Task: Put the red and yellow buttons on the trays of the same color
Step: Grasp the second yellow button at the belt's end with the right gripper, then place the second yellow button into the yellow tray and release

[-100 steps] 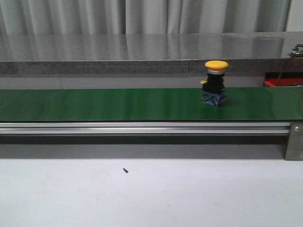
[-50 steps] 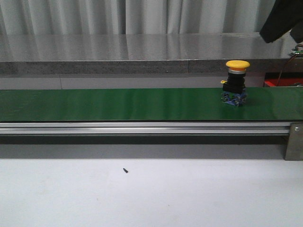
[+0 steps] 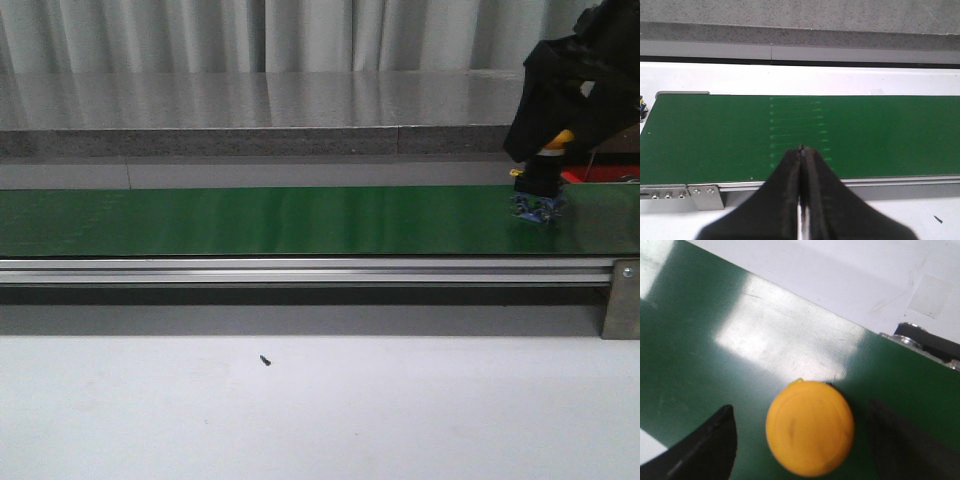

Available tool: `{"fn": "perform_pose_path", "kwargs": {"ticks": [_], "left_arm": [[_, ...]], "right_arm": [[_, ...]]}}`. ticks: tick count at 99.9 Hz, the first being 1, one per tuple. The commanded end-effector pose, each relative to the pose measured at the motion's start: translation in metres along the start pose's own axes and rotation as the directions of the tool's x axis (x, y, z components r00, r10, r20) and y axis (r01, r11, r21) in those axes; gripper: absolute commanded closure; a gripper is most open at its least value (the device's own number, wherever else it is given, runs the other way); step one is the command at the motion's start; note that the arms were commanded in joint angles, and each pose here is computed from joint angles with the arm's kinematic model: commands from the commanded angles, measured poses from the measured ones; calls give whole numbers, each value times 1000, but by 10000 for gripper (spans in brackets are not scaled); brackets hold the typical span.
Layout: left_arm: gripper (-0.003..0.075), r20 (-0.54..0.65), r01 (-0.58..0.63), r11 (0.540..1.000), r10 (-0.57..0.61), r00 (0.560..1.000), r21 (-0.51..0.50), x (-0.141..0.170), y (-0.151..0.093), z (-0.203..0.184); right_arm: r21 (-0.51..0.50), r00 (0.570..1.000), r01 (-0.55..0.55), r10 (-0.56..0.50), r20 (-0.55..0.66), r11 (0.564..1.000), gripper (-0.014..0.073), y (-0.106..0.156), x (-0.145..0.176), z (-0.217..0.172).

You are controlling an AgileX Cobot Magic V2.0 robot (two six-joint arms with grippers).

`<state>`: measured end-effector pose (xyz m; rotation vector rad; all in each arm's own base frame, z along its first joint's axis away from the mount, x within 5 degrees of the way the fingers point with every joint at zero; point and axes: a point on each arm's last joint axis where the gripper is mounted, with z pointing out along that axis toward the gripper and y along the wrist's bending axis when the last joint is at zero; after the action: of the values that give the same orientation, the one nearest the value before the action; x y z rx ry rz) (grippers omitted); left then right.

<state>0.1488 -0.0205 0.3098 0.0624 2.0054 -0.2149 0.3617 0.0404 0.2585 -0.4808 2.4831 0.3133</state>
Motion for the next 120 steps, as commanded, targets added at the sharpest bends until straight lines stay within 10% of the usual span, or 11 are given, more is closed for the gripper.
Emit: {"fn": "perform_pose_path", "kwargs": {"ticks": [1, 25, 78, 120], "left_arm": [[740, 107, 11, 1000, -11, 994, -1, -15, -1, -5], [740, 107, 11, 1000, -11, 994, -1, -15, -1, -5], [740, 105, 11, 1000, -11, 994, 0, -15, -1, -5], [739, 105, 11, 1000, -11, 994, 0, -15, -1, -5]], "right_arm": [[50, 995, 35, -39, 87, 998, 124, -1, -15, -15], [57, 996, 60, -63, 56, 997, 444, -2, -12, -15], [122, 990, -125, 116, 81, 985, 446, -21, 35, -112], [386, 891, -433, 321, 322, 814, 447, -51, 120, -170]]}}
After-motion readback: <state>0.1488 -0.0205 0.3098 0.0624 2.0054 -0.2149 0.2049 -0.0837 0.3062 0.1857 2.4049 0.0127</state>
